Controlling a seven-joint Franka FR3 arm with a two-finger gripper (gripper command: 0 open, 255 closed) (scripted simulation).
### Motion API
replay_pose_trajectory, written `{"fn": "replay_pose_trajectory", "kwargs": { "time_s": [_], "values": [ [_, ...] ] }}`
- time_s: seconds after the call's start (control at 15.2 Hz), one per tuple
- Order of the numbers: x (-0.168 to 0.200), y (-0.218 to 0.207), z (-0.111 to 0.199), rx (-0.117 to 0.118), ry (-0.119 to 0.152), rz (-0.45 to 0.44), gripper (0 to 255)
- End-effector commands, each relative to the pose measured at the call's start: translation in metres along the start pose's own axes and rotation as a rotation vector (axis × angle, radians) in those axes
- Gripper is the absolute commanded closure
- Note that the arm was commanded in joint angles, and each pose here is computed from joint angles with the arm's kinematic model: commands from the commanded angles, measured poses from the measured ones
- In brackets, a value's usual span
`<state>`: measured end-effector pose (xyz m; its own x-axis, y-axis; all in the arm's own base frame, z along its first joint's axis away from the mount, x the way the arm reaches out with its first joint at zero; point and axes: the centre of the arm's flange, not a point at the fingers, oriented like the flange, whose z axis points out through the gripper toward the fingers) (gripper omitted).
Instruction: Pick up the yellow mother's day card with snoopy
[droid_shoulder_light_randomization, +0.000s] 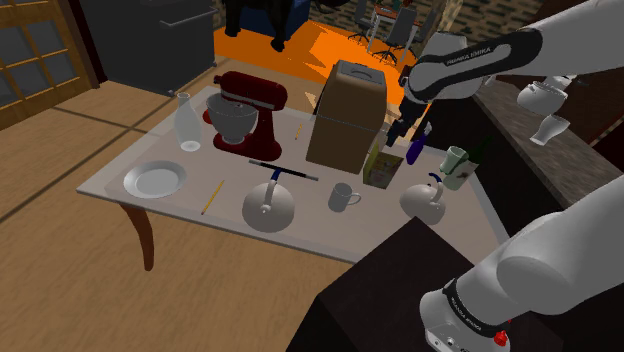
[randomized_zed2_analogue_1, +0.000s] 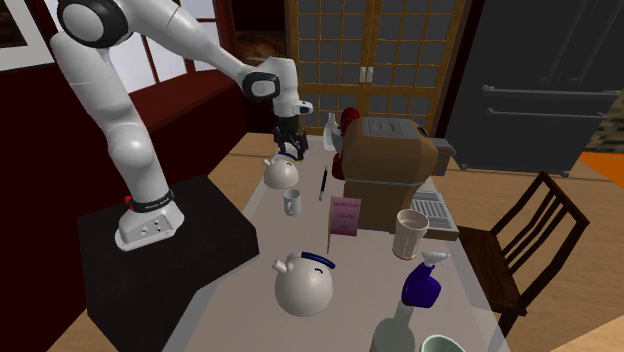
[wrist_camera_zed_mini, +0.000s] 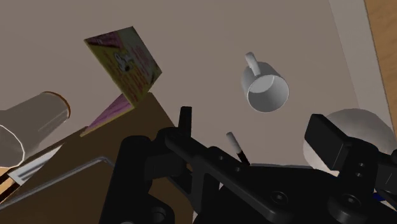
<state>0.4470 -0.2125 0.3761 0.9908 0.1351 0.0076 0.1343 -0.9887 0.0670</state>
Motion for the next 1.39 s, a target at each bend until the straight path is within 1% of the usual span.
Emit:
{"fn": "replay_pose_trajectory", "kwargs": {
  "time_s": [0.0, 0.92, 0.99, 1.32],
  "values": [
    [0.007, 0.019, 0.018, 0.006, 0.002, 0.003, 0],
    [0.063, 0.139, 0.153, 0.058, 0.014, 0.022, 0],
    [0.065, 0.145, 0.160, 0.060, 0.014, 0.023, 0],
    [0.065, 0.143, 0.186, 0.060, 0.014, 0.023, 0]
  ]
}}
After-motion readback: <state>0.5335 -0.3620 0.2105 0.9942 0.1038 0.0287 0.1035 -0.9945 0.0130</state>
